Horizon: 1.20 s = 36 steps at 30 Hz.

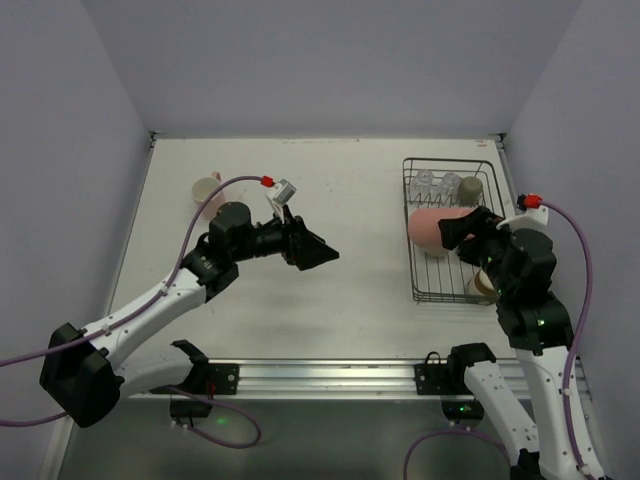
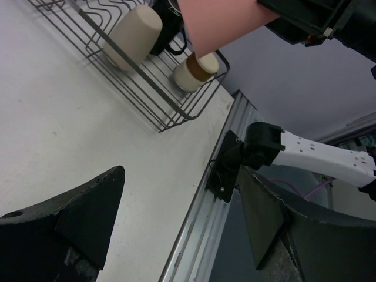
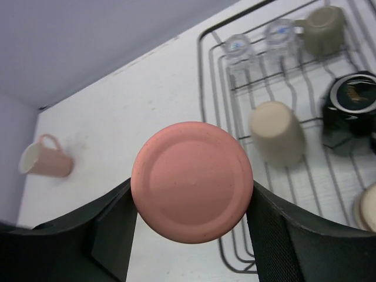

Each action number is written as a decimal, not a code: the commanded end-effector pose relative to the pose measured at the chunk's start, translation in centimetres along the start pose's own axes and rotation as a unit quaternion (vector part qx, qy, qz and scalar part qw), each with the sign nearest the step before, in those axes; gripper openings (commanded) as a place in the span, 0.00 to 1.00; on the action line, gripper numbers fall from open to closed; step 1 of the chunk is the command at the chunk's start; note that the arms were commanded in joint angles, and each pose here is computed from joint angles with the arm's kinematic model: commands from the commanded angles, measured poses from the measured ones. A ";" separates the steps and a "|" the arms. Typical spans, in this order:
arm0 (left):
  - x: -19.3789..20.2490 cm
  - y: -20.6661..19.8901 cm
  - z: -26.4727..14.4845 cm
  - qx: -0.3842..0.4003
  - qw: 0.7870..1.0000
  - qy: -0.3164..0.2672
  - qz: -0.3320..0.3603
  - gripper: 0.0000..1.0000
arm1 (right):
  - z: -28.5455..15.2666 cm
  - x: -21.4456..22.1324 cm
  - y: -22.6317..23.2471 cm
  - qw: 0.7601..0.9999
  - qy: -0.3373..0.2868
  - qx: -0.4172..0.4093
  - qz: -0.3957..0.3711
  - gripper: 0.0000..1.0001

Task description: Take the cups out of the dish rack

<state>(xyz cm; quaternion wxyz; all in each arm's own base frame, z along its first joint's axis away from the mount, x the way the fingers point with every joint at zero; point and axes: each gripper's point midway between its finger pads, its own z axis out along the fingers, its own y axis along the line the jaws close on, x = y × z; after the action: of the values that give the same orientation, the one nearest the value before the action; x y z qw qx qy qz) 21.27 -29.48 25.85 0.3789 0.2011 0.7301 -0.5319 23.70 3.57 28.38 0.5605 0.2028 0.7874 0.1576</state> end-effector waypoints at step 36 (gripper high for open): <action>-5.8 0.2 3.5 -0.045 0.994 -0.101 0.007 0.00 | 0.4 7.0 14.8 0.910 0.130 -0.387 0.075 0.99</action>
<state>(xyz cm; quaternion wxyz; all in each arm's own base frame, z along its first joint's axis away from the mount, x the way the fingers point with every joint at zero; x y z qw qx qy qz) 22.27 -33.65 31.31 0.4003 0.1573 0.6404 -0.6363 22.93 21.17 29.70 0.4392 -0.0171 0.7042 0.5576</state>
